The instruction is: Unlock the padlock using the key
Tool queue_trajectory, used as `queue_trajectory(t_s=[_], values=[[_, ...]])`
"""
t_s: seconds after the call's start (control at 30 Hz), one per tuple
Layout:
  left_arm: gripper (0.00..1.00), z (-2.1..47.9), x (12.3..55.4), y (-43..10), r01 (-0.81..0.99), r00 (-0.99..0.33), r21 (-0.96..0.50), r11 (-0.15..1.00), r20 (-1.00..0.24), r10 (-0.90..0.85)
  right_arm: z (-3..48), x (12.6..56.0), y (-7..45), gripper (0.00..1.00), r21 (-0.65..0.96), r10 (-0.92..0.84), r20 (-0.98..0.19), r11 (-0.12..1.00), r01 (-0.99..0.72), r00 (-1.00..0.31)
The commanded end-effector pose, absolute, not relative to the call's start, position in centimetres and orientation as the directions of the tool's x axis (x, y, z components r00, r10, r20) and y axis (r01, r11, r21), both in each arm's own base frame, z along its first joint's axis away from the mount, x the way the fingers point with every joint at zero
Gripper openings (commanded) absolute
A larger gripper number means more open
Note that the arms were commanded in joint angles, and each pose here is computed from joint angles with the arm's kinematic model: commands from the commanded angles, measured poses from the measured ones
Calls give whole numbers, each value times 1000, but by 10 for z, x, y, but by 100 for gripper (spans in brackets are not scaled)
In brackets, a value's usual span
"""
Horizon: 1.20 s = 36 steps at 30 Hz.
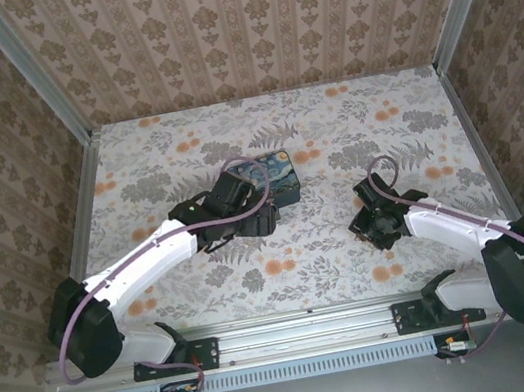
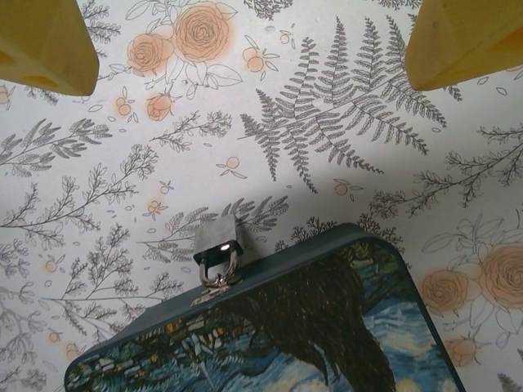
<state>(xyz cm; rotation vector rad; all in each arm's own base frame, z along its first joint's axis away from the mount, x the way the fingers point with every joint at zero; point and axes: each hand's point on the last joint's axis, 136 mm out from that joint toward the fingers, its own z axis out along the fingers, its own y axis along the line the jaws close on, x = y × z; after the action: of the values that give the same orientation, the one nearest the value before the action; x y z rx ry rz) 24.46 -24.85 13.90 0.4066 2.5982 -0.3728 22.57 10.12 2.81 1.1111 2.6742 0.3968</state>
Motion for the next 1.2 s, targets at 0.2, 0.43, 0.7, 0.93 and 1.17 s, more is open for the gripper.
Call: queue_trajectory(t_s=[0.2, 0.43, 0.7, 0.93, 1.17], values=[[98, 157, 255, -250, 367, -813, -168, 915, -536, 228, 12, 213, 93, 42, 294, 813, -68, 571, 767, -579], [98, 160, 259, -250, 377, -807, -179, 909, -544, 228, 10, 226, 93, 40, 281, 815, -100, 574, 769, -571], [97, 169, 265, -245, 392, -798, -176, 903, -552, 239, 4, 233, 94, 36, 260, 815, -97, 574, 776, -571], [96, 167, 270, -242, 384, -804, -183, 905, -548, 231, 4, 234, 89, 24, 239, 800, -120, 598, 765, -588], [96, 168, 273, -240, 378, -809, -180, 908, -542, 229, 15, 244, 92, 12, 238, 718, -161, 694, 679, -677]])
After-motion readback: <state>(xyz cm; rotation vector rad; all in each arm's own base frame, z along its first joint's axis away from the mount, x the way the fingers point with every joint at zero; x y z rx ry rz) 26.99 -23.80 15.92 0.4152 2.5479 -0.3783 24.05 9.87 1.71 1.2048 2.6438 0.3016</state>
